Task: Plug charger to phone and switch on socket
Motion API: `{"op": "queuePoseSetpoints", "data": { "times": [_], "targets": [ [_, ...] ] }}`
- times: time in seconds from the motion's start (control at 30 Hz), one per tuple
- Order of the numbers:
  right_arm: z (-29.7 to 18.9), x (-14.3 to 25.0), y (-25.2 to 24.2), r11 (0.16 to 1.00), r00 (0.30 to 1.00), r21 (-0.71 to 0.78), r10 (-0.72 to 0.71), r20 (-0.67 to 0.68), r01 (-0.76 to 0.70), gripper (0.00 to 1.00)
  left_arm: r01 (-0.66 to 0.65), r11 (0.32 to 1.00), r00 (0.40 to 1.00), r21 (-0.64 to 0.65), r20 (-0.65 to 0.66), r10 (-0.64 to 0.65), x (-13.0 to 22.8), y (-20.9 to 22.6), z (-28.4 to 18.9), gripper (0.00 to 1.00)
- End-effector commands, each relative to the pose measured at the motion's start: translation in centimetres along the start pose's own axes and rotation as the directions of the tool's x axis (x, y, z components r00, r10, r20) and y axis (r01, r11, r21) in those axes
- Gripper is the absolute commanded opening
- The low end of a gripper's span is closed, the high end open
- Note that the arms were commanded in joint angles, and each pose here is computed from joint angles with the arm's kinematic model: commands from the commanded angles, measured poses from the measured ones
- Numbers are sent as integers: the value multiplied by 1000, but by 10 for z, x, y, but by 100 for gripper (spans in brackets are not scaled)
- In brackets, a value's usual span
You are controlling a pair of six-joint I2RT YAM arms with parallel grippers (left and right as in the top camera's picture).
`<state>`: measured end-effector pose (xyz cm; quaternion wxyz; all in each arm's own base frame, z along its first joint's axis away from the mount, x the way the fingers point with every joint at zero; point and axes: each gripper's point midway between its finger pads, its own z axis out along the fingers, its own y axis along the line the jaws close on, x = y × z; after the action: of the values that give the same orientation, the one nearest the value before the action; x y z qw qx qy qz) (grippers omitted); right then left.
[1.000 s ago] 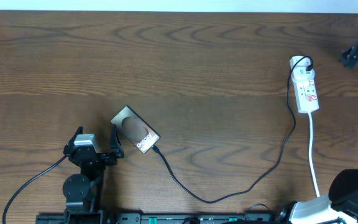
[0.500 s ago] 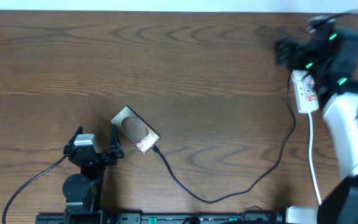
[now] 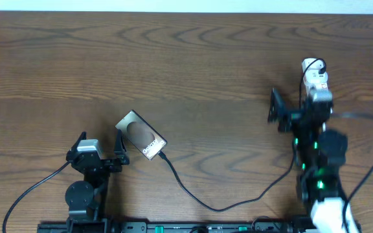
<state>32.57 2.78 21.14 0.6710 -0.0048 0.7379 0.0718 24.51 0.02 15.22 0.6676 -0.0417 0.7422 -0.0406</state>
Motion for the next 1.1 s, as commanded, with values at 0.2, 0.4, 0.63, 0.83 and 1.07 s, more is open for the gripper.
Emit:
{"op": "queuePoseSetpoints", "data": {
  "times": [0.2, 0.4, 0.63, 0.83, 1.07],
  "targets": [
    [-50, 54, -15, 999, 1000, 52, -1, 26, 0, 99, -4, 1000, 999, -1, -47, 4, 15, 1, 1, 94],
    [-61, 59, -26, 995, 1000, 99, 0, 9, -1, 99, -4, 1000, 999, -1, -47, 4, 15, 1, 1, 94],
    [-75, 68, -45, 982, 1000, 186, 11, -13, -8, 99, -4, 1000, 999, -1, -47, 4, 15, 1, 1, 94],
    [-81, 58, -51, 976, 999, 215, 3, 35, -11, 99, -4, 1000, 999, -1, -47, 4, 15, 1, 1, 94],
    [-84, 57, -63, 963, 999, 270, 4, 41, -15, 99, -4, 1000, 999, -1, -47, 4, 15, 1, 1, 94]
  ]
}}
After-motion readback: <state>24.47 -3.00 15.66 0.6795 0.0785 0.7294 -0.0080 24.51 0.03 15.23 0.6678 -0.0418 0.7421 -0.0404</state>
